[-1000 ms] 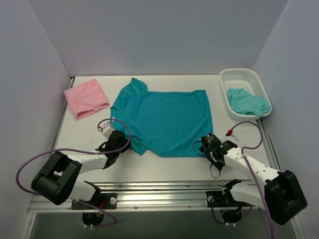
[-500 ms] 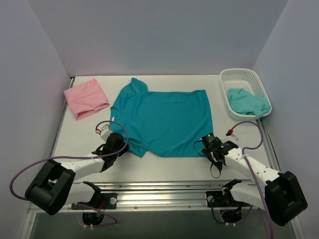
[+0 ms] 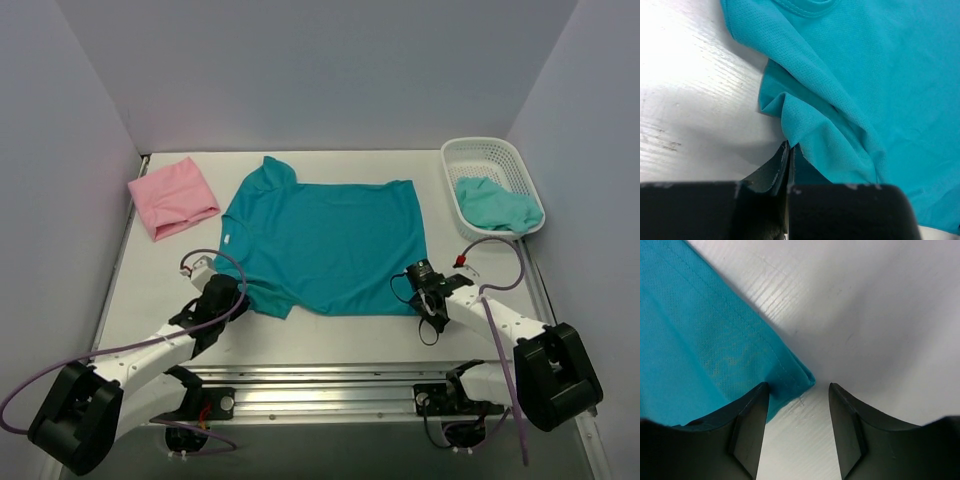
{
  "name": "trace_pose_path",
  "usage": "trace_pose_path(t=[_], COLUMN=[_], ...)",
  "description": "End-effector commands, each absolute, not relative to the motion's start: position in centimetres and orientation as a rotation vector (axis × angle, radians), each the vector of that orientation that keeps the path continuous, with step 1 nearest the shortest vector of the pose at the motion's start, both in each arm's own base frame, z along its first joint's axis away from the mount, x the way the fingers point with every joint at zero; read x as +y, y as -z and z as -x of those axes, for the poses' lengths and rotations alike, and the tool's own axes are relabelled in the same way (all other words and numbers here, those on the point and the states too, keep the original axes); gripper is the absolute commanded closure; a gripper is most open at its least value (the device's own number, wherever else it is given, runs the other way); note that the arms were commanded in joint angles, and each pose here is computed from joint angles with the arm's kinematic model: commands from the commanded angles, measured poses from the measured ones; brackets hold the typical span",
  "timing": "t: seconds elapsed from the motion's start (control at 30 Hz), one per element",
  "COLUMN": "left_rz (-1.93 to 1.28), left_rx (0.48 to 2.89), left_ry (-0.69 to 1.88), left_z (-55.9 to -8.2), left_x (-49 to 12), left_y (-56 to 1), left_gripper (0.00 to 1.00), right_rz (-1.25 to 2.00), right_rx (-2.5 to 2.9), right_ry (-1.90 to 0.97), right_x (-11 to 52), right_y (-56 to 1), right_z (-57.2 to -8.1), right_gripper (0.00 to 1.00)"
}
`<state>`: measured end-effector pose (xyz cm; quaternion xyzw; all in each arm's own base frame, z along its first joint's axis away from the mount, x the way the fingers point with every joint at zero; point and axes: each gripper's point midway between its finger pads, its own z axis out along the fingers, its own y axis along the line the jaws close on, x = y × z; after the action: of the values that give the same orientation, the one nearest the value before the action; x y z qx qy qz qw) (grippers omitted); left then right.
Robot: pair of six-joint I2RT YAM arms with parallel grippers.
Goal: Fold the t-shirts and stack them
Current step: Fold the tshirt
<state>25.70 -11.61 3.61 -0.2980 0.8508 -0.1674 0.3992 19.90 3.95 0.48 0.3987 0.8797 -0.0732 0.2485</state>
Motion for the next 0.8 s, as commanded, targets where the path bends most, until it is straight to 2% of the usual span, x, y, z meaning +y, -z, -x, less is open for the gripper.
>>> trace_pose_path(t=[0.0,0.03,0.1,0.13,0.2,0.77], left_rz=[0.768,0.765,0.763,0.762,0.758,0.724], left_rx=[2.151,2.146,2.141,2.139,2.140,2.134], left_ry=[0.366,0.365,0.372,0.374,0.377,0.425], left_z=[-25.1,-25.1,-25.1,-25.1,-25.1,-24.5], left_x=[-10.3,-10.3,-10.3,-10.3,-10.4,-10.6], left_y=[-3.5,-3.7,-3.9,-4.1,-4.1,-6.9], left_gripper=[0.98,0.98,0.98,0.98,0.98,0.98], right_rz=[-1.046,-1.048,-1.056,-1.055,-1.062,-1.052], right_rx=[2.419,2.417,2.420,2.420,2.418,2.385], right_ry=[0.232,0.231,0.237,0.234,0.237,0.177], right_x=[3.3,3.2,3.0,3.0,3.0,2.9], right_y=[-1.0,-1.0,-1.0,-1.0,-0.9,-2.3], right_z=[-20.5,-20.7,-20.7,-20.8,-20.8,-20.6], right_gripper=[0.58,0.69,0.79,0.90,0.99,1.00])
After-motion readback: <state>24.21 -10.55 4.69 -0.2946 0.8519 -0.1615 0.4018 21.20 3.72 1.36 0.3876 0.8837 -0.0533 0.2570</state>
